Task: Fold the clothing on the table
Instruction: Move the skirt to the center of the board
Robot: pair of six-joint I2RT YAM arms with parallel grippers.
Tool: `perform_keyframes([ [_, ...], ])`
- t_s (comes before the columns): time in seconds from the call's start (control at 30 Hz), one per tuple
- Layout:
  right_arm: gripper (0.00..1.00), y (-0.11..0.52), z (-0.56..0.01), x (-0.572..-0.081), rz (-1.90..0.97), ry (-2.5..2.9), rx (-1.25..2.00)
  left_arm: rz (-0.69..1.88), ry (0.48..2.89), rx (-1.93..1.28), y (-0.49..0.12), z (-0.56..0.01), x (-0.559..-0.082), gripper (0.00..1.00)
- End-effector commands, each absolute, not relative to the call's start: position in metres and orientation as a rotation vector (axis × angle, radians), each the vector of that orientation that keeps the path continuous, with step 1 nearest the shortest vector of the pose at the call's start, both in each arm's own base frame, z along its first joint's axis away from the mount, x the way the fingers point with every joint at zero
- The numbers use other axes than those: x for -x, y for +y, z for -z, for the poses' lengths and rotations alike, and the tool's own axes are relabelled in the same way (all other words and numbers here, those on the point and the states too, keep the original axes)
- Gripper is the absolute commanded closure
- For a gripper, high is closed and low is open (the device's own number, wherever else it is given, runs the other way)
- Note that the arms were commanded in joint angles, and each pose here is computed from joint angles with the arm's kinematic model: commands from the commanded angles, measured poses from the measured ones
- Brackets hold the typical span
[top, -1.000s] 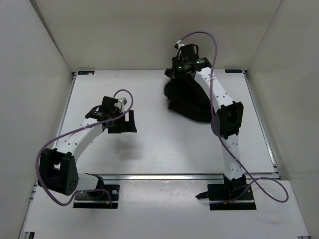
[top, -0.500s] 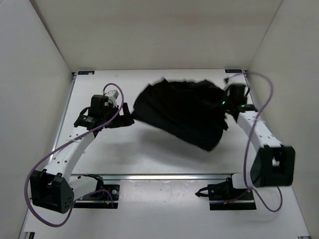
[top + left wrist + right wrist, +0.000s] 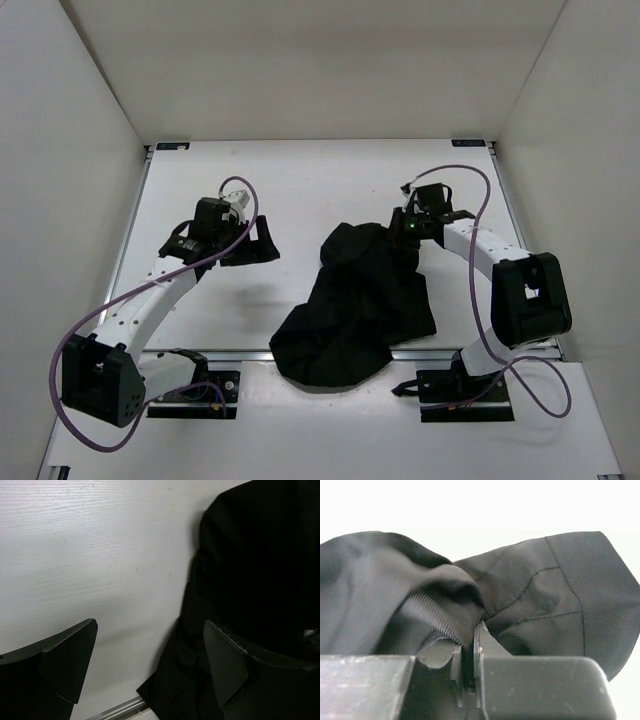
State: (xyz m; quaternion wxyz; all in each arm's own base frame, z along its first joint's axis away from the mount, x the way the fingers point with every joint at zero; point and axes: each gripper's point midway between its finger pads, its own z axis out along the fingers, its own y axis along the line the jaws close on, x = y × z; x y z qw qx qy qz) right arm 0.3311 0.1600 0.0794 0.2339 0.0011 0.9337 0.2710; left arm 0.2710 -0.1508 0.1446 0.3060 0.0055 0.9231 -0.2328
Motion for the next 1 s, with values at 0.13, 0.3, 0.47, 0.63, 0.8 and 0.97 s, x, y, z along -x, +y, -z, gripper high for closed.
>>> perform_keyframes([
  [0.13, 1.00, 0.200, -0.165, -0.375, -0.814, 2.322, 0.143, 0.813, 2.310, -0.056, -0.184, -0.178, -0.273, 0.02],
  [0.3, 1.00, 0.165, -0.142, -0.390, -0.544, 2.461, 0.042, 0.840, 2.324, -0.076, -0.188, -0.176, -0.270, 0.01],
  [0.47, 1.00, 0.104, -0.129, -0.377, -0.459, 2.464, -0.192, 0.823, 2.326, -0.049, -0.177, -0.170, -0.268, 0.01],
  [0.63, 1.00, 0.109, -0.147, -0.373, -0.563, 2.374, -0.095, 0.825, 2.351, -0.052, -0.176, -0.160, -0.267, 0.01],
  [0.8, 1.00, 0.198, -0.214, -0.400, -0.763, 2.285, 0.254, 0.810, 2.395, -0.072, -0.178, -0.152, -0.273, 0.01],
  [0.97, 1.00, 0.285, -0.338, -0.390, -0.786, 1.948, 0.613, 0.742, 2.418, -0.034, -0.160, -0.153, -0.285, 0.02],
])
